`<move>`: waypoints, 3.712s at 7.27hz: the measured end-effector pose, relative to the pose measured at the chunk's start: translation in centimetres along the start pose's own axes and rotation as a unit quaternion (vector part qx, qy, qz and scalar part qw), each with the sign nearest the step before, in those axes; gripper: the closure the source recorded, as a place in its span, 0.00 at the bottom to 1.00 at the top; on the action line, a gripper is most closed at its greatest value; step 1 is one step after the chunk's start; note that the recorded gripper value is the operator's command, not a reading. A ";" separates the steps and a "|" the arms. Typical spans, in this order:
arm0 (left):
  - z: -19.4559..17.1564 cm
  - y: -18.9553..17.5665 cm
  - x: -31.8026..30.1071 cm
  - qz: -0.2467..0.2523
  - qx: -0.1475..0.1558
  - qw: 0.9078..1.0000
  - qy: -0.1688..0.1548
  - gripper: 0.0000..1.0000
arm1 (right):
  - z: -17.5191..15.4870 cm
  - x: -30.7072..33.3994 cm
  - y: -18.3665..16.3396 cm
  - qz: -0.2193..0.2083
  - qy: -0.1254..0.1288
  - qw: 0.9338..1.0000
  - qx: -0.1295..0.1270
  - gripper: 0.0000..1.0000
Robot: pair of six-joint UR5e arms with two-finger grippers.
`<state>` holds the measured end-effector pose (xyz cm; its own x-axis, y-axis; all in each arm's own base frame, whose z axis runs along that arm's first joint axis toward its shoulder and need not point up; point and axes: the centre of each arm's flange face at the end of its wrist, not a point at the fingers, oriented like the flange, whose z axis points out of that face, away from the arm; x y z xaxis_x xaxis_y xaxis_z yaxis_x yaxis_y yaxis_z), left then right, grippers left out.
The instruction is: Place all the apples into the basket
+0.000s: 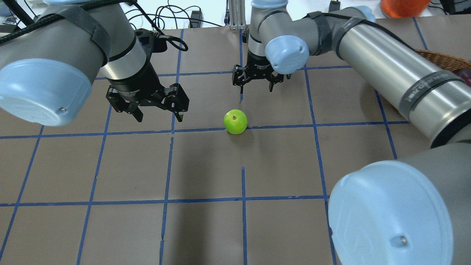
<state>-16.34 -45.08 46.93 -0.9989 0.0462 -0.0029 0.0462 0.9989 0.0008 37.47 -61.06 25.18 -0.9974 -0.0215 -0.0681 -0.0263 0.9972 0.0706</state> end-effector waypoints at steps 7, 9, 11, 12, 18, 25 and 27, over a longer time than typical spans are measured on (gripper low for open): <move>-0.6 -0.7 -1.6 -0.014 0.006 1.000 -0.008 0.00 | 5.8 -0.4 2.9 0.014 -0.008 1.000 0.006 1.00; -0.5 -0.7 -1.6 -0.015 0.005 1.000 -0.008 0.00 | -1.2 4.2 -0.1 0.045 -0.027 0.999 0.010 1.00; -0.7 -0.6 -1.6 -0.015 0.007 1.000 -0.008 0.00 | -10.0 17.5 -5.0 0.054 -0.020 0.998 -0.005 1.00; -0.7 -0.6 -1.6 -0.015 0.007 1.000 -0.008 0.00 | -13.0 25.7 -7.0 0.036 -0.002 0.999 0.001 1.00; -0.7 -0.5 -1.6 -0.016 0.007 1.000 -0.008 0.00 | -7.3 59.2 -7.8 -0.063 0.033 0.997 -0.029 0.00; -0.8 -0.6 -1.7 -0.018 0.009 1.000 -0.006 0.00 | -22.7 38.6 -0.4 -0.052 0.031 0.996 -0.059 0.00; -0.8 -0.6 -1.7 -0.018 0.009 1.000 -0.005 0.00 | -26.5 24.2 10.2 -0.087 0.038 0.994 -0.053 0.00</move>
<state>-14.63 -45.79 47.75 -0.9999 0.0098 -0.0133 0.0100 0.9998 -0.0177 11.33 -53.29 50.59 -0.9791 -0.2031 -0.0138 -0.2025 0.9647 0.1685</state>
